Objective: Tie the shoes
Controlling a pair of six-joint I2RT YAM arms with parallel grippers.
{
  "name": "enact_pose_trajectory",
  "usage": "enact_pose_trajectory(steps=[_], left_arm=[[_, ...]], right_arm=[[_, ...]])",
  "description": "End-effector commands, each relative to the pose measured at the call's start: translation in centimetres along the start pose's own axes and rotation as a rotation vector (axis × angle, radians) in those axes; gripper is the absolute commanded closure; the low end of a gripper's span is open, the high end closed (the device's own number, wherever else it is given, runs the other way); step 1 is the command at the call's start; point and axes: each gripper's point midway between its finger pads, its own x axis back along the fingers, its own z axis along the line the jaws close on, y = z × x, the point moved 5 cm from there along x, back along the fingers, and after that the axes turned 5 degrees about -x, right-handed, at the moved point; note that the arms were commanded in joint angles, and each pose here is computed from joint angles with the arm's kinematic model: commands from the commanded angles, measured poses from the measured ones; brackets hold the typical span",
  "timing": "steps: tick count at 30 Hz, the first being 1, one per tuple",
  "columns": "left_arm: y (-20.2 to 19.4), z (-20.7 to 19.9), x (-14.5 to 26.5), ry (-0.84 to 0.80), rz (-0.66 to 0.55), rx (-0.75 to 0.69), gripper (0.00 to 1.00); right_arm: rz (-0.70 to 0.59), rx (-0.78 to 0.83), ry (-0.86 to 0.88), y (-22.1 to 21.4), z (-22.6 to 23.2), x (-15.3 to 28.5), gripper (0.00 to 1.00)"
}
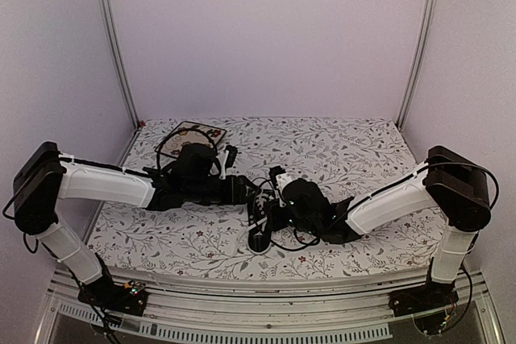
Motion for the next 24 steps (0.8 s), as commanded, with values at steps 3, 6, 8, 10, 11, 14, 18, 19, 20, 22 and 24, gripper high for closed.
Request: enact_pose_trajectory(steps=[3, 6, 8, 10, 11, 14, 18, 19, 20, 22, 24], left_arm=[[1.4, 4.6, 0.7, 0.189, 0.036, -0.152, 0.44], [1.3, 5.6, -0.6, 0.198, 0.081, -0.187, 0.52], [1.4, 5.8, -1.6, 0.188, 0.101, -0.212, 0.53], [1.5, 6.0, -2.6, 0.183, 0.121, -0.233, 0.52], [1.5, 6.2, -3.1, 0.188, 0.135, -0.239, 0.52], [1.8, 7.2, -4.5, 0.197, 0.161, -0.24, 0.53], [1.7, 8.2, -5.6, 0.206, 0.184, -0.239, 0.55], [1.8, 8.5, -5.7, 0.212, 0.183, -0.237, 0.56], [1.8, 8.7, -5.9, 0.219, 0.186, -0.233, 0.57], [1.8, 9.1, -6.1, 0.226, 0.189, -0.222, 0.6], [1.8, 9.5, -6.2, 0.228, 0.189, -0.214, 0.66]], right_arm=[[-0.046, -0.046, 0.014, 1.4, 0.2, 1.1, 0.98], [-0.042, -0.049, 0.016, 1.5, 0.2, 0.9, 0.98], [-0.037, -0.05, 0.017, 1.4, 0.2, 0.9, 0.98], [-0.035, -0.054, 0.021, 1.5, 0.2, 0.8, 0.98], [-0.033, -0.056, 0.021, 1.5, 0.1, 0.8, 0.98], [-0.03, -0.062, 0.024, 1.6, 0.1, 0.7, 0.98], [-0.027, -0.065, 0.028, 1.7, 0.3, 0.7, 0.98], [-0.028, -0.068, 0.03, 1.8, 0.3, 0.6, 0.98], [-0.025, -0.066, 0.032, 1.8, 0.4, 0.6, 0.98], [-0.025, -0.067, 0.034, 1.8, 0.4, 0.6, 0.98], [-0.024, -0.067, 0.036, 1.9, 0.5, 0.5, 0.98]])
